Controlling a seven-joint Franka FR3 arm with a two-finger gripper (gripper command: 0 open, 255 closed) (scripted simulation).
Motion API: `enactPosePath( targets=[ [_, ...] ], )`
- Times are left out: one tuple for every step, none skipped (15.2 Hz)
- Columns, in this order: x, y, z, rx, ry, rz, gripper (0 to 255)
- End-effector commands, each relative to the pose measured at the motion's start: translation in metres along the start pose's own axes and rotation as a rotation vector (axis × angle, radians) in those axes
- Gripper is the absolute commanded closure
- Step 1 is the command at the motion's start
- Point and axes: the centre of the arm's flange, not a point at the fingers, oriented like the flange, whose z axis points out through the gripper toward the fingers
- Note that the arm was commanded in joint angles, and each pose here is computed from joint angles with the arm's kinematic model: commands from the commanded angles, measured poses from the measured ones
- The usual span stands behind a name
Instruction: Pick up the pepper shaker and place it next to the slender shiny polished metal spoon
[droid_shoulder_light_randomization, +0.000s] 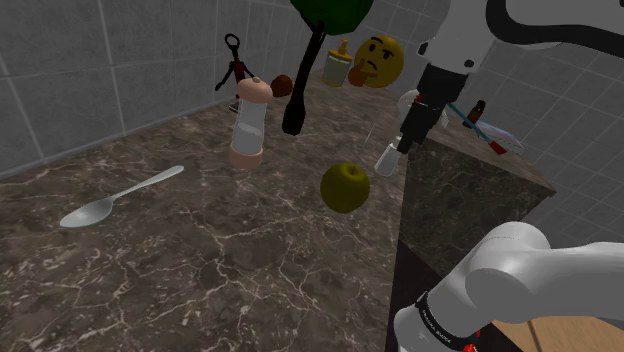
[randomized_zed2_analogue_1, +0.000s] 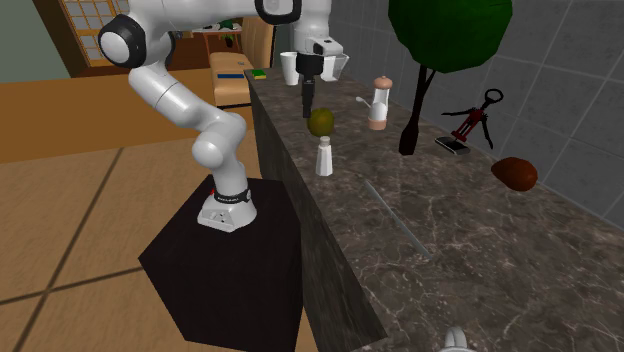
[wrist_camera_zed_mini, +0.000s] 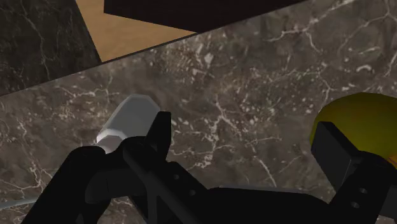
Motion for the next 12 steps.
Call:
enactPosePath(
  targets=[
    [0.000, 0.000, 0.000, 0.000, 0.000, 0.000, 0],
    [0.003, 0.013, 0.003, 0.006, 0.017, 0.005, 0],
    [0.005, 0.025, 0.006, 0.011, 0.034, 0.010, 0],
    [0.008, 0.038, 0.009, 0.017, 0.050, 0.016, 0],
    [0.010, 0.051, 0.011, 0.023, 0.067, 0.021, 0],
    [0.013, 0.063, 0.014, 0.028, 0.084, 0.026, 0],
    [0.015, 0.076, 0.017, 0.034, 0.101, 0.031, 0],
    [0.018, 0.089, 0.020, 0.040, 0.118, 0.037, 0],
    [0.020, 0.101, 0.023, 0.045, 0.134, 0.042, 0],
    [0.022, 0.114, 0.026, 0.051, 0.151, 0.047, 0],
    [0.023, 0.116, 0.027, 0.052, 0.154, 0.048, 0],
    [0.024, 0.116, 0.032, 0.052, 0.154, 0.048, 0]
  ],
)
